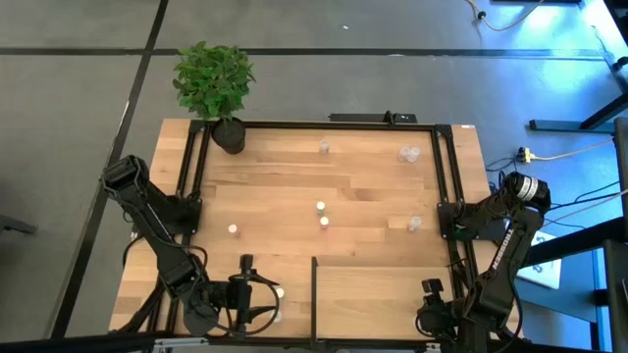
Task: Pick and place medicine bottles onto shelf by color
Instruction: Put the left white pill bottle on the shelf
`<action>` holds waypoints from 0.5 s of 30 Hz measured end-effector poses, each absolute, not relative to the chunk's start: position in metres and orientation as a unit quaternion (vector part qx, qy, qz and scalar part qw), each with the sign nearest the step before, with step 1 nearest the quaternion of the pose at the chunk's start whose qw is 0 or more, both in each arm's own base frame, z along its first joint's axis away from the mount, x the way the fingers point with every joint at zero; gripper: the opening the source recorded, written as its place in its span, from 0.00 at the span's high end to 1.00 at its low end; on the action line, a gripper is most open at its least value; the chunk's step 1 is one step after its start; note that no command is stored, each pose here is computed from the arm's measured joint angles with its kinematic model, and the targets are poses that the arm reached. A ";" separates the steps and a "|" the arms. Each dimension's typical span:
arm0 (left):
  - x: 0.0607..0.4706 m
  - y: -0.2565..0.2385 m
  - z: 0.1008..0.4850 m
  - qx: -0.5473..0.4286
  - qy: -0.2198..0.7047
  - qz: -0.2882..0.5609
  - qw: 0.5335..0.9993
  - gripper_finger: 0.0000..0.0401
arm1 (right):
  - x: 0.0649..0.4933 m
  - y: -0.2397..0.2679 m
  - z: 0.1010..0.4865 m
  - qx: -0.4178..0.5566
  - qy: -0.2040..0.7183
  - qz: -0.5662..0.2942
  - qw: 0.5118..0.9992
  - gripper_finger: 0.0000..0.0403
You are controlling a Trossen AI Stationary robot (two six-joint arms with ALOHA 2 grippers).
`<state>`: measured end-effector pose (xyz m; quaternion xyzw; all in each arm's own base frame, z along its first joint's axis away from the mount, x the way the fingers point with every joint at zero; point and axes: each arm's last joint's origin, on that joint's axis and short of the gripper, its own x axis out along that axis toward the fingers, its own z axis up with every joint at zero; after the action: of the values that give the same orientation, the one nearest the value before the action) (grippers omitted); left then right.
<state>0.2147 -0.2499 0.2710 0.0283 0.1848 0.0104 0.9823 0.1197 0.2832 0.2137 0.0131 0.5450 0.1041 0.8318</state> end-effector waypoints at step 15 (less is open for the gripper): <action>0.215 -0.250 0.271 0.028 0.185 0.010 0.982 0.42 | 0.119 0.283 0.220 0.023 0.538 0.113 0.835 0.50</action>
<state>0.2147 -0.2499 0.2711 0.0282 0.1848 0.0103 0.9823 0.1195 0.2826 0.2196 0.0231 0.5383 0.1127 0.8349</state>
